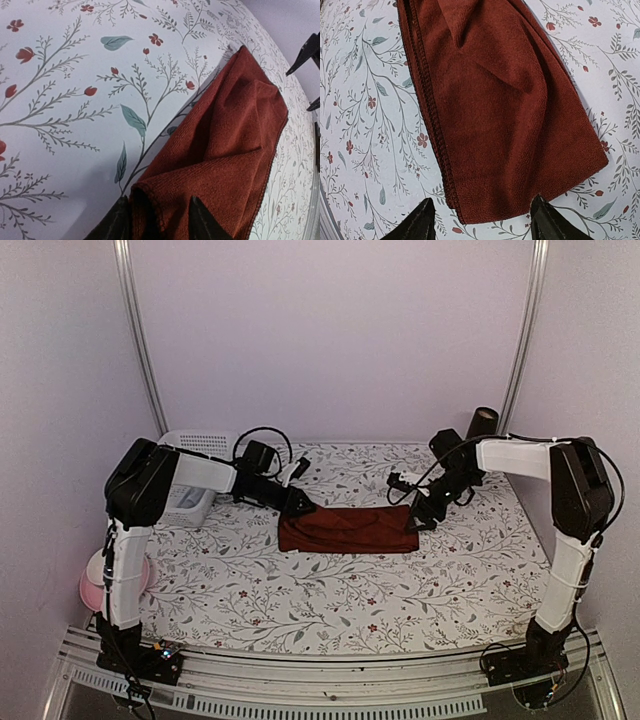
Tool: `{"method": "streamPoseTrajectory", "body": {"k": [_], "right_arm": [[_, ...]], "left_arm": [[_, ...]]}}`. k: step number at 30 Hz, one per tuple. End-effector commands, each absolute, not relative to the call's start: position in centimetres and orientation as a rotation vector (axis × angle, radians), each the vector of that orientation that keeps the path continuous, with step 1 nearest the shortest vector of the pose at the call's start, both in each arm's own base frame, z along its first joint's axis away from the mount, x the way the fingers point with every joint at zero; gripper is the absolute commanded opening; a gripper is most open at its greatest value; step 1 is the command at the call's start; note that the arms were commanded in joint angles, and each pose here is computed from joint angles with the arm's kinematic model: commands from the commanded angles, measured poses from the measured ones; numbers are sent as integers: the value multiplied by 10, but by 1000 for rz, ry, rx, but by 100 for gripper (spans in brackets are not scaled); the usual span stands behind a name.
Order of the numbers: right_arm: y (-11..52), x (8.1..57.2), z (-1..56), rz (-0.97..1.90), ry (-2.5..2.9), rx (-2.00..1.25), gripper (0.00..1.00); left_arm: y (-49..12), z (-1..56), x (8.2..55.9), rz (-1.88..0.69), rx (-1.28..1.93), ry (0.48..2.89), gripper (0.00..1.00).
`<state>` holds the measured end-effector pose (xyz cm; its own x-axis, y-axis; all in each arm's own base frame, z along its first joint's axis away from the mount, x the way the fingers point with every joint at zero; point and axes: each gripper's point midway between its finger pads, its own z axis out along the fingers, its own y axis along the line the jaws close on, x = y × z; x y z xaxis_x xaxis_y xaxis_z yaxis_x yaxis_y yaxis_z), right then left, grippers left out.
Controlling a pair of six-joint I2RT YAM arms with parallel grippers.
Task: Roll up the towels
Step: Fold the towel at the center of the board, then adjust the towel at the center of the board.
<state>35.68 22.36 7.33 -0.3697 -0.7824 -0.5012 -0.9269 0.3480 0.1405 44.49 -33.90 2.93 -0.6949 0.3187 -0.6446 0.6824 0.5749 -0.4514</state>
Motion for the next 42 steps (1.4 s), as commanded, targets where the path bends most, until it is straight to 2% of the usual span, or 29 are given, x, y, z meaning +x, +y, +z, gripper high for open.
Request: {"method": "streamPoseTrajectory", "body": {"k": [1,3,6,9,14,16,17,19,20,22,32,42], "right_arm": [[220,355,59,577,2298,-1521,64],[220,355,59,577,2301,-1520,64],[219,355,57,573,2307,-1522,64],[218,355,53,568,2319,-1521,64],[217,361,49,545,2337,-1503,64],[216,361,46,539,2351,-1494,63],[216,361,44,540,2356,-1494,64],[215,362,43,533,2361,-1493,63],[215,362,43,529,2362,-1491,63],[214,365,43,519,2365,-1481,63],[199,394,45,436,2393,-1339,63],[198,416,30,370,2420,-1237,62]], "left_arm": [[-345,47,456,-1010,799,2227,34],[-346,46,455,-1021,801,2222,30],[-347,47,455,-1031,798,2213,17],[-347,47,453,-1044,797,2209,12],[-344,61,454,-1026,765,2165,12],[-343,64,454,-1022,759,2156,20],[-344,64,454,-1023,762,2155,20],[-344,60,454,-1029,766,2164,12],[-345,60,453,-1033,766,2163,5],[-344,62,453,-1036,757,2153,1],[-334,83,449,-997,683,2102,0],[-326,90,447,-965,608,2086,4]]}}
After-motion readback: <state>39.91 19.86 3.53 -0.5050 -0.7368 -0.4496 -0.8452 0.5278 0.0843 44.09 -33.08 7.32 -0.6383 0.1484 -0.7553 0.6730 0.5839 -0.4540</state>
